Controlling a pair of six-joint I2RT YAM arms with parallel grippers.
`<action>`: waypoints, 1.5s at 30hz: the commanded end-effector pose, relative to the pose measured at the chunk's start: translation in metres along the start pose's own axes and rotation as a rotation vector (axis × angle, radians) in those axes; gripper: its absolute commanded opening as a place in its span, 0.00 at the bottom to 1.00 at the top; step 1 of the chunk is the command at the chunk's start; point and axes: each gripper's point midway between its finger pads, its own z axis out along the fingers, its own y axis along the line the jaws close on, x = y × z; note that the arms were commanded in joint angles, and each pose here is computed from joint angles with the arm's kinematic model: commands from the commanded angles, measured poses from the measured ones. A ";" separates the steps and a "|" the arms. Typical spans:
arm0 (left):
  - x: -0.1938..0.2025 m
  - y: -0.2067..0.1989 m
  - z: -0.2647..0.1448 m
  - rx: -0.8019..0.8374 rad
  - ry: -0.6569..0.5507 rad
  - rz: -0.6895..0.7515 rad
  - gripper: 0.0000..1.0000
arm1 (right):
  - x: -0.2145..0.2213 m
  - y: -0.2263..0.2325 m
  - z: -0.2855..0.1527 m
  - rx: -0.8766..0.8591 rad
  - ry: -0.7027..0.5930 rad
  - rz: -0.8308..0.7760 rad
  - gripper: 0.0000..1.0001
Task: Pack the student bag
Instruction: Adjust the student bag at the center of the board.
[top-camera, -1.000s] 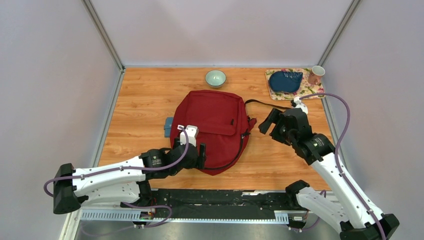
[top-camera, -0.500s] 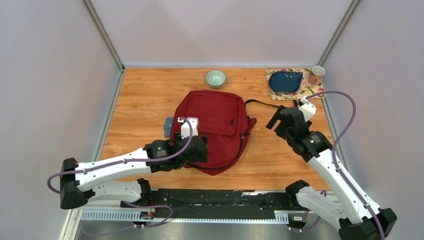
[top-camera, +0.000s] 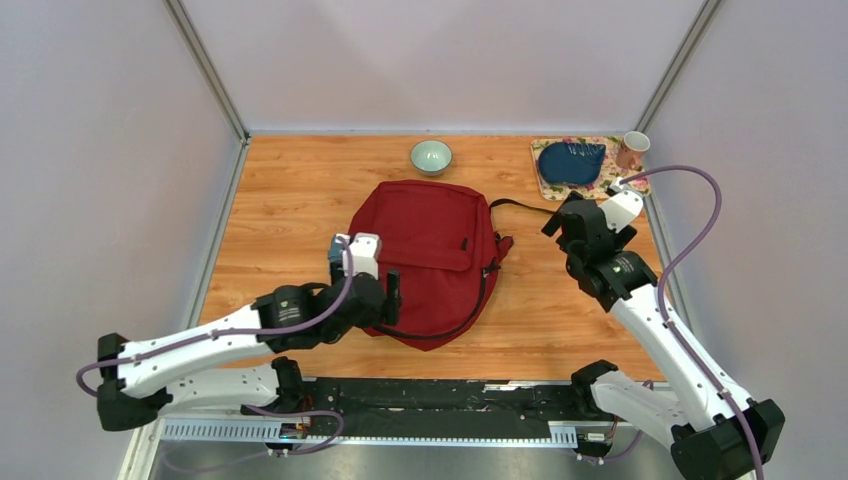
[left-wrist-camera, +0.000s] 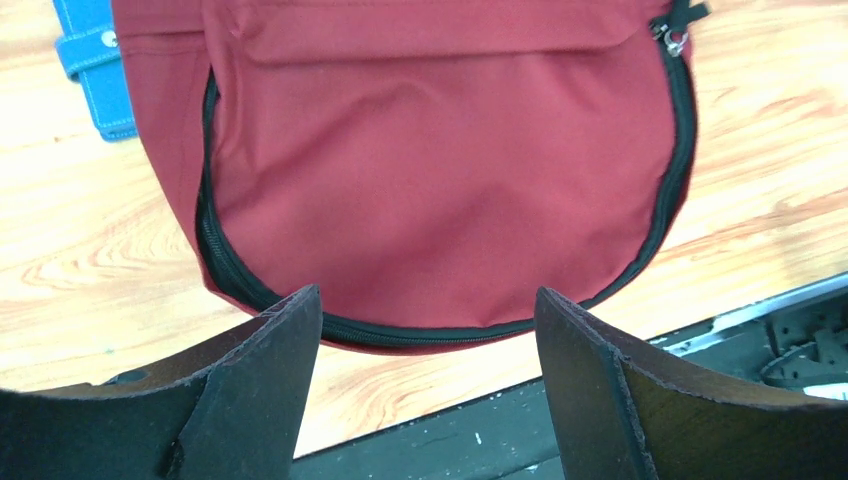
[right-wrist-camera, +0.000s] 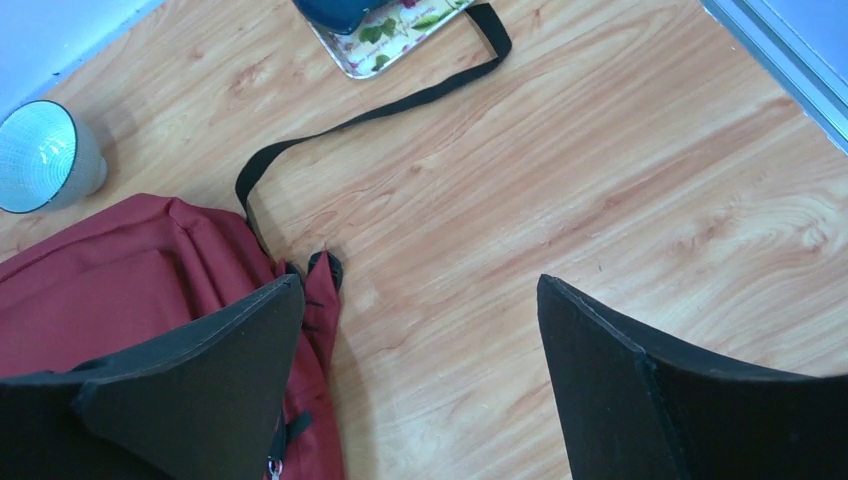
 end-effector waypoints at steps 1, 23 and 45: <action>-0.030 0.010 -0.019 0.075 -0.175 -0.003 0.85 | -0.026 0.019 0.002 -0.056 -0.081 0.044 0.90; -0.068 0.076 0.036 -0.085 -0.106 0.080 0.88 | 0.030 0.117 -0.022 -0.490 0.298 -0.158 0.90; -0.031 0.149 0.062 -0.112 -0.026 -0.371 0.88 | 0.131 0.077 -0.088 -0.686 0.707 -0.094 0.89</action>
